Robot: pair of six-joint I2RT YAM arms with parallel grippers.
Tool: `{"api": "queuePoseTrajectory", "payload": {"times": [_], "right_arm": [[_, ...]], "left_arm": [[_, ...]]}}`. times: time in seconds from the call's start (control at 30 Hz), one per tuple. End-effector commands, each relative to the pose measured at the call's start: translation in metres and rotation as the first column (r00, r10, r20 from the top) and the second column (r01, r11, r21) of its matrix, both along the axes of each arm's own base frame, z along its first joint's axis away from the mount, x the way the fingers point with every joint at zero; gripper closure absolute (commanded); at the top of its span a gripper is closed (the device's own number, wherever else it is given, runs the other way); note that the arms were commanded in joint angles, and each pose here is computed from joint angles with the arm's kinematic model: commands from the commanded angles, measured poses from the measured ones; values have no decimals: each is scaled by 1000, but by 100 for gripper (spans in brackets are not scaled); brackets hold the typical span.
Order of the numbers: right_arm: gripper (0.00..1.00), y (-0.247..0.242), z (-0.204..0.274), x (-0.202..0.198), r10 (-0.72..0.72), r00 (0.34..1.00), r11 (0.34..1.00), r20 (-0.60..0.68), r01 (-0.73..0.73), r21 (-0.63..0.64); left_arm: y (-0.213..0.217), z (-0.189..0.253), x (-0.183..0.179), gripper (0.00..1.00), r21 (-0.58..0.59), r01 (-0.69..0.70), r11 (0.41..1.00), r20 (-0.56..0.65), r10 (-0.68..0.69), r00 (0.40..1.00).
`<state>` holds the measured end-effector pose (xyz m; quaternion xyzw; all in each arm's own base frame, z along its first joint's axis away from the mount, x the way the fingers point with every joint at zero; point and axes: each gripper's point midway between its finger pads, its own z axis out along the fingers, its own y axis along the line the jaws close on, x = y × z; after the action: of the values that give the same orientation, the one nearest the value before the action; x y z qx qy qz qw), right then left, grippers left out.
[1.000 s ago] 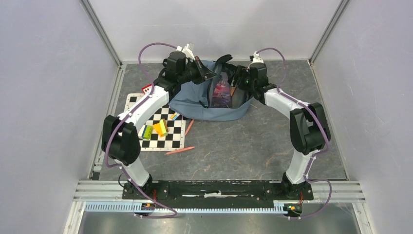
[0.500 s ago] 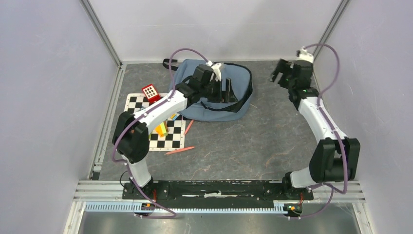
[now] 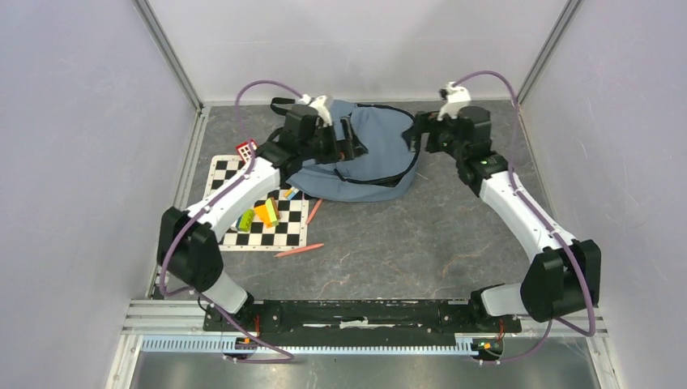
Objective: Pack the student bag
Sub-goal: Zip the student bag at the center of the board.
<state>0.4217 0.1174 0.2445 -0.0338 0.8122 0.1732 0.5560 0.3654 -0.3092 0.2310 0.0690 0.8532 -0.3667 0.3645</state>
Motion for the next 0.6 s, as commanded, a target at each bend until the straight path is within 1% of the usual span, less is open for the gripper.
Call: {"api": "queuePoseTrajectory", "payload": {"times": [0.0,0.07,0.1,0.2,0.27,0.37,0.43,0.57], "right_arm": [[7,74,42,-2,263,952,964,155,-257,-63],[8,104,38,-6,327,934,944,141,-317,-90],[8,118,31,-10,358,927,932,115,-347,-107],[9,161,11,-17,442,896,890,45,-432,-147],[11,182,-4,-20,479,877,861,-16,-474,-185],[12,205,-29,-22,495,861,824,-117,-508,-251],[14,218,-45,-23,501,847,807,-177,-531,-257],[18,243,-67,-28,529,807,764,-264,-588,-265]], "left_arm": [[63,-14,12,0,5,-295,955,-115,294,949],[93,-33,11,0,47,-401,915,-174,403,898],[106,-39,9,0,60,-443,895,-192,446,874],[131,-56,5,0,81,-528,845,-236,531,814],[142,-70,3,0,85,-564,821,-286,562,776],[153,-86,4,0,90,-598,796,-333,590,735],[159,-93,6,0,89,-616,783,-343,605,719],[170,-109,8,0,75,-658,750,-403,626,668]]}}
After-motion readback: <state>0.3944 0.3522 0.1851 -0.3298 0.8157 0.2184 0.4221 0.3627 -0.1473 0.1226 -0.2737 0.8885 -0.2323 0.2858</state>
